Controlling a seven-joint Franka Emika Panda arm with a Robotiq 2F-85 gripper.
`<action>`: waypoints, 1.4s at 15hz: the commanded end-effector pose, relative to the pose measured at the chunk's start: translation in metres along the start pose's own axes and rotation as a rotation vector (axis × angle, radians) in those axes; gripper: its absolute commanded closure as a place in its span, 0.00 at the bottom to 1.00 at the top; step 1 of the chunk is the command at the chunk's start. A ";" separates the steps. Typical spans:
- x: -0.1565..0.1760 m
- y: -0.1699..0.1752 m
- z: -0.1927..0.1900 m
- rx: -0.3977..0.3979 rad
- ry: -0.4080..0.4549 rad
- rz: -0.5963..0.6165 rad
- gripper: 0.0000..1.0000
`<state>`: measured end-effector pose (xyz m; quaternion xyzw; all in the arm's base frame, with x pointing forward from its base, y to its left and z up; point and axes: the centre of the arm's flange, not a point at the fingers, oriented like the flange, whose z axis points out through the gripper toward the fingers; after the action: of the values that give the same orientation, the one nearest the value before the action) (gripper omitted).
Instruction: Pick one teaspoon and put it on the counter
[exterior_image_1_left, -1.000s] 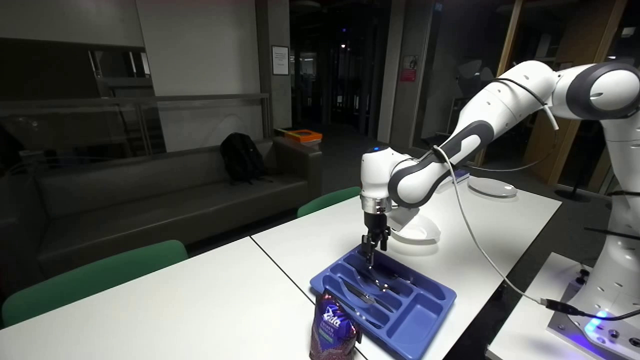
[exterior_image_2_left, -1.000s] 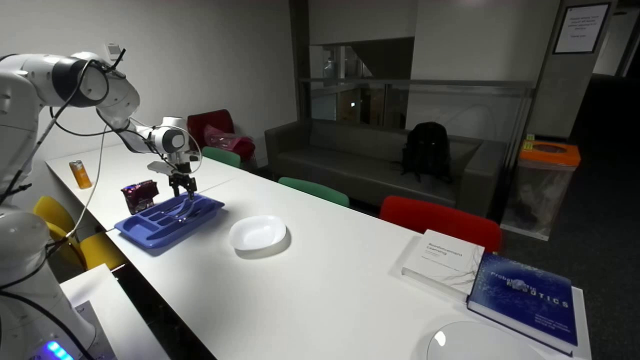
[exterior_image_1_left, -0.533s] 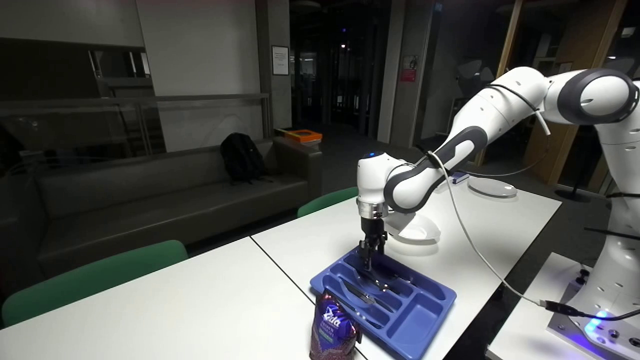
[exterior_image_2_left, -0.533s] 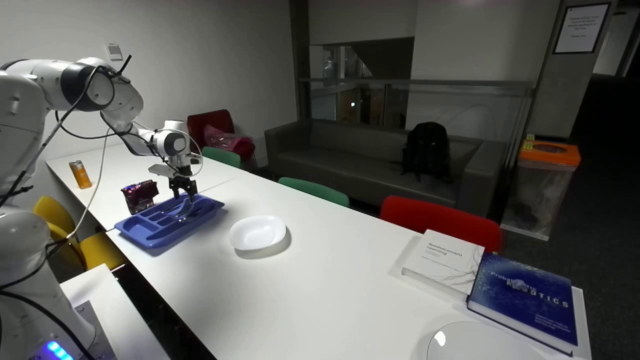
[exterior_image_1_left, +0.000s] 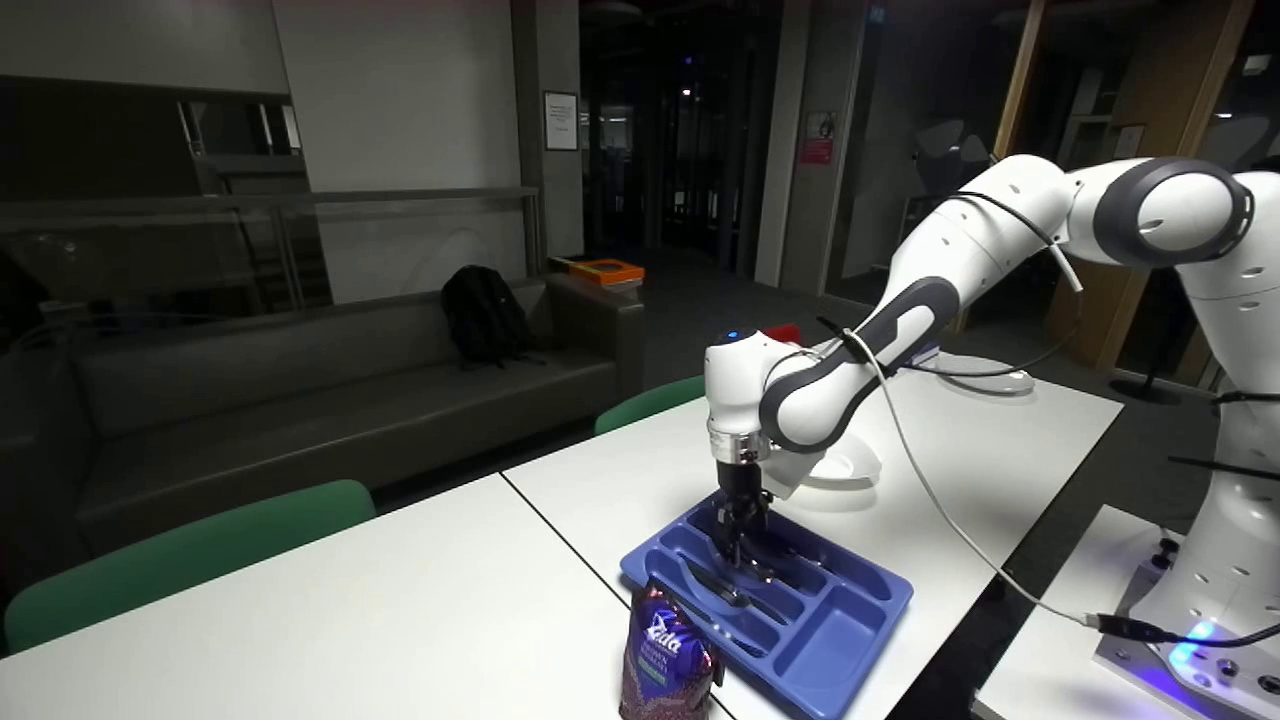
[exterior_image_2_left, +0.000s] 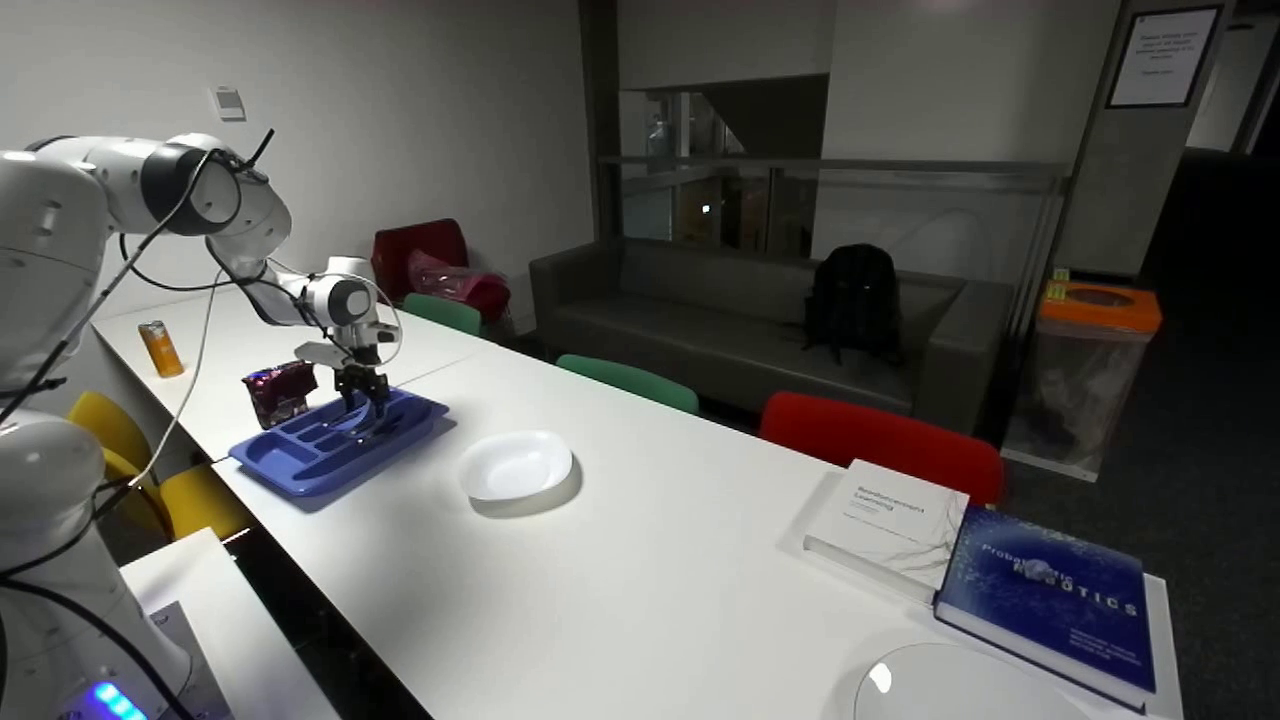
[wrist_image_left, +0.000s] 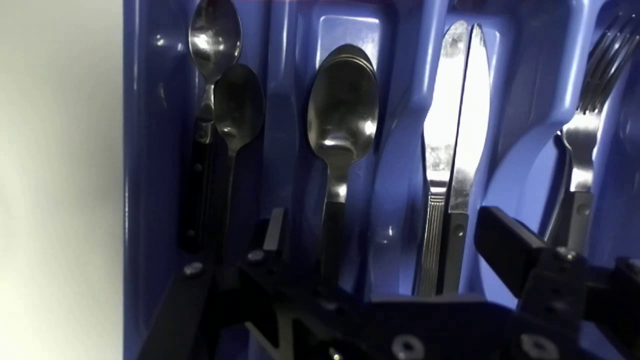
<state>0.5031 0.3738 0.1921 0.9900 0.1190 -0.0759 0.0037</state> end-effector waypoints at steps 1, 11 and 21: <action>-0.002 0.001 0.006 -0.026 -0.009 0.044 0.02; 0.000 0.011 0.017 0.003 0.024 0.212 0.00; 0.006 0.023 0.026 -0.007 0.040 0.267 0.00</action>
<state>0.5108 0.3589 0.1639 0.9977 0.0038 -0.0653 0.0150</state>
